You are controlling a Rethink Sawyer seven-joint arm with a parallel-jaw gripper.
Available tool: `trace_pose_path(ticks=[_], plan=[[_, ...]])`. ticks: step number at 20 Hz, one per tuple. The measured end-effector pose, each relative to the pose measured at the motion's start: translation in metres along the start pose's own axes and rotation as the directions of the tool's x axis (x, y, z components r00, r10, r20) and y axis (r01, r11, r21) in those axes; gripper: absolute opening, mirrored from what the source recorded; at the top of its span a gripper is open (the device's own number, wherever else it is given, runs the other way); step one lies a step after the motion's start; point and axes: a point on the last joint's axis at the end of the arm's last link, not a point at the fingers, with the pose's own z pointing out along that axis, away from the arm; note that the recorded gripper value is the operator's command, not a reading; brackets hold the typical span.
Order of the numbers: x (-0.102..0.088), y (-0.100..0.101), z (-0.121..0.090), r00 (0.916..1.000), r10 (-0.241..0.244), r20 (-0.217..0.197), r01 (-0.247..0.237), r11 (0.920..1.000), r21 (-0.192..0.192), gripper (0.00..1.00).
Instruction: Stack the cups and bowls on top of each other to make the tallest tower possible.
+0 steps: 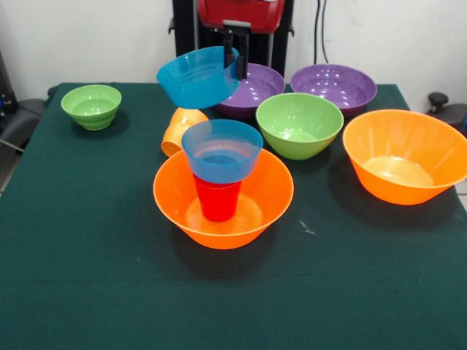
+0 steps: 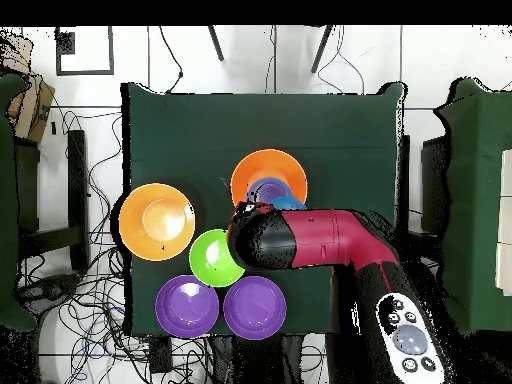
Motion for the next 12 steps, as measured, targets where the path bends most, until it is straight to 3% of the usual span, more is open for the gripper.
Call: trace_pose_path(ticks=[5, 12], plan=[[-0.003, 0.005, -0.001, 1.0000, -0.008, 0.003, 0.008, 1.0000, 0.001, 0.00], [-0.014, 0.028, -0.002, 0.9991, -0.038, 0.019, 0.038, 0.9993, -0.002, 0.00]])
